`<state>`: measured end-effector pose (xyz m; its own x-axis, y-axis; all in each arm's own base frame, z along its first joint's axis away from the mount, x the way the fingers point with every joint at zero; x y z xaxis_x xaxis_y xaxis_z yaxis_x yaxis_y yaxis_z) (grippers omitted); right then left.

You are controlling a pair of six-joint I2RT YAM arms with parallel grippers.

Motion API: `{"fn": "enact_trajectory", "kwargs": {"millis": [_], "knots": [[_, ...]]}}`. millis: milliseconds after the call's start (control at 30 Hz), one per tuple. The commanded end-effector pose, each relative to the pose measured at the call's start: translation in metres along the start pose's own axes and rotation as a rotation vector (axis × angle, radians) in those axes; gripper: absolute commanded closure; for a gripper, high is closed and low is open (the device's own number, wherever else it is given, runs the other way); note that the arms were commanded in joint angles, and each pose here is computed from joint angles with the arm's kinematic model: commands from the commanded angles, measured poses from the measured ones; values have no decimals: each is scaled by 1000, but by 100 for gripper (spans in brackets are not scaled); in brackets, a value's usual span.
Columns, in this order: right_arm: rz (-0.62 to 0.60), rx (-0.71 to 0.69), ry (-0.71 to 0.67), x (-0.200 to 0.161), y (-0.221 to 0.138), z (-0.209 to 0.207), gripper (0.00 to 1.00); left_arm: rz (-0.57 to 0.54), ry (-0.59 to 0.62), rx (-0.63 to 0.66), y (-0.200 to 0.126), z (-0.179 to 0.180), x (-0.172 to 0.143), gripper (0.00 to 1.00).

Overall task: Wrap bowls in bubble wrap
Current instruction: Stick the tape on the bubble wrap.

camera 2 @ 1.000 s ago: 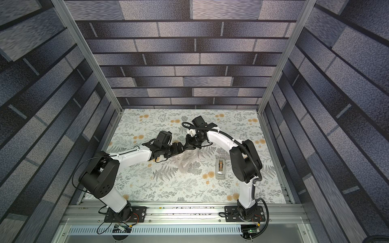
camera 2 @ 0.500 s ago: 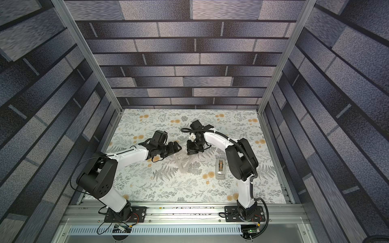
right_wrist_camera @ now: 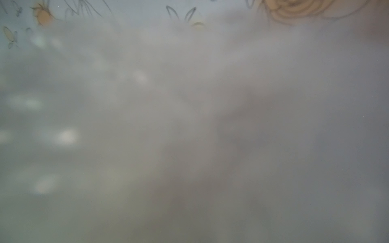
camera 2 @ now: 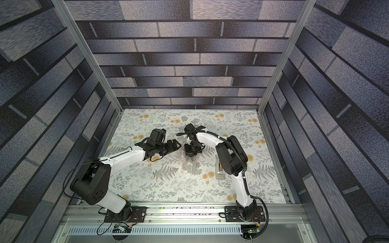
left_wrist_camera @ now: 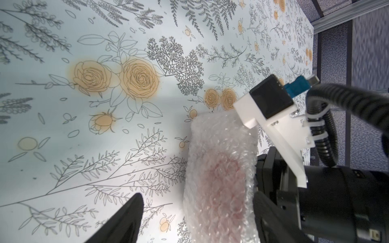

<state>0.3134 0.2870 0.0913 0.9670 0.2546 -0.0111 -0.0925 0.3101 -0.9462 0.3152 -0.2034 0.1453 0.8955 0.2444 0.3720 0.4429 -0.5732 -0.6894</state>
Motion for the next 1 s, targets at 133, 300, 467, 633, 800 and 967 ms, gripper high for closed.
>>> {"fn": "enact_trajectory", "kwargs": {"millis": [133,300,467,633,800,967], "knots": [[-115,52,-62,3,-70,31,100,-1,12,1,-6,2,-1,16],[-154,105,-83,0,-100,44,100,-3,15,0,-7,1,-1,16],[-205,128,-100,-3,-121,50,100,-4,15,4,-9,2,-3,16],[-276,88,-121,-6,-147,48,100,-9,21,18,-17,3,-2,16],[-516,-28,-101,-4,-185,18,76,-144,46,95,-57,17,14,13],[-880,-312,36,-11,-229,-50,24,-392,77,341,-119,52,35,0]]}}
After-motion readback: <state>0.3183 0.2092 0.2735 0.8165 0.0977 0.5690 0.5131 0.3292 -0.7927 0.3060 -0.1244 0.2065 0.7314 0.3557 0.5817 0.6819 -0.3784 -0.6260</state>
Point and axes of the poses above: each gripper's point midway between its finger pads, its own y axis out along the fingers, its own z axis along the line the jaws close on, x = y × z, the point moved 6 cm from there along -y, back along the fingers, and after that the axes turned 1 degree about y, right-handed, at the moved point
